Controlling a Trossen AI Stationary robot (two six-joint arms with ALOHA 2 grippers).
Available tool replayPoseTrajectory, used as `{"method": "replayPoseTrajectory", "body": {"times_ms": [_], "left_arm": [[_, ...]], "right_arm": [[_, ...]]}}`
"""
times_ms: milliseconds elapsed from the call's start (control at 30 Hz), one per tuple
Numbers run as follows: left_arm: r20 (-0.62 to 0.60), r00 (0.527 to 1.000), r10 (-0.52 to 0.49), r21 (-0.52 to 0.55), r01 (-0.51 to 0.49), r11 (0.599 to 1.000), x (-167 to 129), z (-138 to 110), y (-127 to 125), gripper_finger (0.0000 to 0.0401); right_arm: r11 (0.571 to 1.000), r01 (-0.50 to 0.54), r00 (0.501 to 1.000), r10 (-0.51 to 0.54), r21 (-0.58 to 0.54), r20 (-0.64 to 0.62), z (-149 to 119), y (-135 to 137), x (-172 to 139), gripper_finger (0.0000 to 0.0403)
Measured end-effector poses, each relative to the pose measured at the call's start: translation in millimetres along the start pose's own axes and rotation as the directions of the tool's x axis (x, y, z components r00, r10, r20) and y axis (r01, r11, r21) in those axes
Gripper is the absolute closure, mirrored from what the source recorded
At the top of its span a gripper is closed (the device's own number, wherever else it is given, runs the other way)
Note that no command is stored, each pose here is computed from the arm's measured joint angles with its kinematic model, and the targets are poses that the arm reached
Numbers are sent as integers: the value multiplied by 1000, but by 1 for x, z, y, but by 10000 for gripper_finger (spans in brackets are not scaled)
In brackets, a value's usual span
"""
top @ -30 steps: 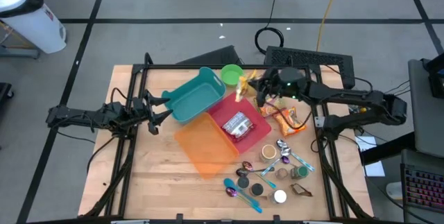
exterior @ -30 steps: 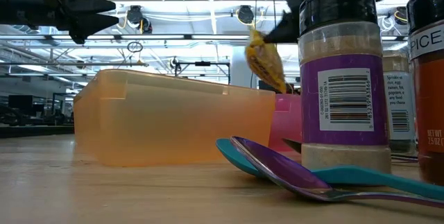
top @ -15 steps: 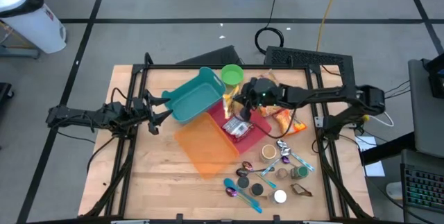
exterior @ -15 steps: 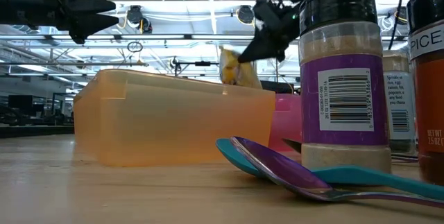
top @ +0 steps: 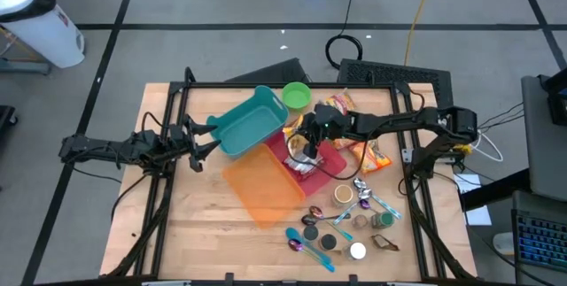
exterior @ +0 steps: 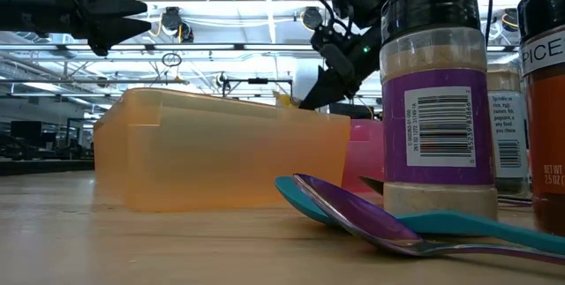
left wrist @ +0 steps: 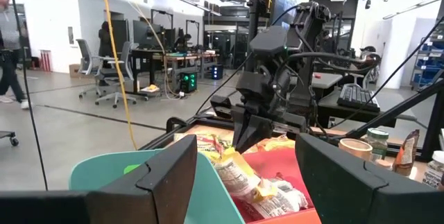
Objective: Pick & Place Food Item
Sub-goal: Put the yellow noodle pack into the red bin
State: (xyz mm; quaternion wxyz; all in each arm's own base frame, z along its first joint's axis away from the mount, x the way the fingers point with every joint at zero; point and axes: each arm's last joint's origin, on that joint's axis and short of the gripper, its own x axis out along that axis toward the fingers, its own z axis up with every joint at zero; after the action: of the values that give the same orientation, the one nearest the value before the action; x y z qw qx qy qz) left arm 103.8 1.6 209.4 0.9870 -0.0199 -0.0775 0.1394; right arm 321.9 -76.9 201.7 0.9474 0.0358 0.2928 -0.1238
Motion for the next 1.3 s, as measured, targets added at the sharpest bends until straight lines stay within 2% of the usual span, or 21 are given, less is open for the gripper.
{"method": "replayPoseTrajectory", "body": {"times_ms": [200, 367, 500, 600, 733, 867, 1100, 1300], "left_arm": [[0, 1000, 0, 0, 0, 1000, 0, 0, 0, 148], [0, 1000, 0, 0, 0, 1000, 0, 0, 0, 148], [0, 1000, 0, 0, 0, 1000, 0, 0, 0, 148], [0, 1000, 0, 0, 0, 1000, 0, 0, 0, 148], [0, 1000, 0, 0, 0, 1000, 0, 0, 0, 148], [0, 1000, 0, 1, 0, 1000, 0, 0, 0, 148], [0, 1000, 0, 0, 0, 1000, 0, 0, 0, 148], [0, 1000, 0, 0, 0, 1000, 0, 0, 0, 148]], "right_arm": [[997, -5, 993, 15, 79, -119, -10, 6, -5, 403], [994, -30, 982, 48, 103, -181, -14, 21, -13, 403], [993, -66, 985, 80, 94, -150, -9, 33, -21, 403], [993, -90, 993, 96, 72, -75, 0, 37, -26, 403], [995, -94, 996, 94, 37, 9, 8, 35, -28, 403], [997, -76, 997, 76, 25, 31, 10, 29, -23, 403], [997, -38, 994, 44, 63, -100, -10, 19, -3, 403], [996, -27, 977, 44, 85, -208, -22, 20, 0, 403]]}}
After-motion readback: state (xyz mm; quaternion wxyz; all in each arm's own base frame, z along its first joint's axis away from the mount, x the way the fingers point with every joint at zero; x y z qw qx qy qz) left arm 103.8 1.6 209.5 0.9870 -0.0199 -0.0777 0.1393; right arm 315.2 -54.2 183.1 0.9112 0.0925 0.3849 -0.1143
